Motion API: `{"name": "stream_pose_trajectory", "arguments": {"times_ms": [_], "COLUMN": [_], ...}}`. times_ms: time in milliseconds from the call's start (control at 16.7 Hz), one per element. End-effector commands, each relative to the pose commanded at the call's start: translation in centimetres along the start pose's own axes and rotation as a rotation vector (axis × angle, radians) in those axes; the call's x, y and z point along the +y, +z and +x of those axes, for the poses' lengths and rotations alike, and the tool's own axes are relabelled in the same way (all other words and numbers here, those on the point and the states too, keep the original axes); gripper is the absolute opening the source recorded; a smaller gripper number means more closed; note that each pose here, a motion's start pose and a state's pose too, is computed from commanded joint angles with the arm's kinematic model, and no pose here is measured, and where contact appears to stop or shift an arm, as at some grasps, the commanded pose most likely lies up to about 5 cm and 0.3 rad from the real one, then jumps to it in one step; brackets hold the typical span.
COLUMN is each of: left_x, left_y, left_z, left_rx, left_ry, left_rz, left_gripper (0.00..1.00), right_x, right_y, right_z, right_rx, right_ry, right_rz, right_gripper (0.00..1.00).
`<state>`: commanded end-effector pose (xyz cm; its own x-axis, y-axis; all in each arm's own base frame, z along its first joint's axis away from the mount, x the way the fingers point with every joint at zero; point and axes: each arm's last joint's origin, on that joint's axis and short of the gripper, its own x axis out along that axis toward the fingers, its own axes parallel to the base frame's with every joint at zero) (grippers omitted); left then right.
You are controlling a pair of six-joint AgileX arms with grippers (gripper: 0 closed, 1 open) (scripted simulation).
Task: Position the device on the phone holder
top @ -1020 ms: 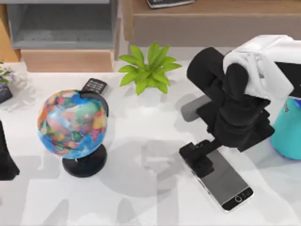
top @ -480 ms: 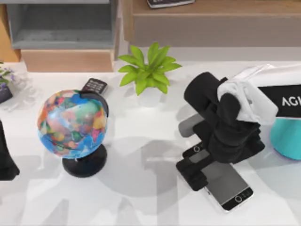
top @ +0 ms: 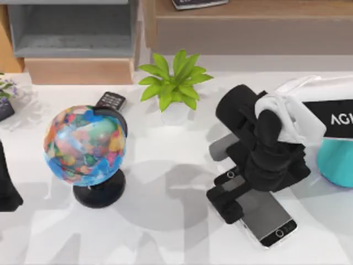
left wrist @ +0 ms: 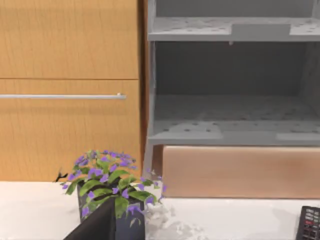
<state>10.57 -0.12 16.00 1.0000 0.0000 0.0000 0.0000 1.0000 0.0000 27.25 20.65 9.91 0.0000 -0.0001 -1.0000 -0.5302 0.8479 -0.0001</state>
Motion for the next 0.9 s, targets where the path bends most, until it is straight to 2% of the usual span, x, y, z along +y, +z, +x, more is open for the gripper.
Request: {"name": "stream_pose_trajectory", "arguments": {"times_ms": [420, 900], "left_x": [0.0, 0.0], "left_y": [0.0, 0.0], "left_z": [0.0, 0.0], "left_rx": [0.0, 0.0], "left_ry": [0.0, 0.0], "left_rz": [0.0, 0.0], "left_gripper": [1.0, 1.0], "right_x": [0.0, 0.0], "right_y": [0.0, 0.0], "right_z": [0.0, 0.0], "right_rx": [0.0, 0.0], "right_ry": [0.0, 0.0], "right_rz": [0.0, 0.0], "right_gripper": [0.02, 0.0]}}
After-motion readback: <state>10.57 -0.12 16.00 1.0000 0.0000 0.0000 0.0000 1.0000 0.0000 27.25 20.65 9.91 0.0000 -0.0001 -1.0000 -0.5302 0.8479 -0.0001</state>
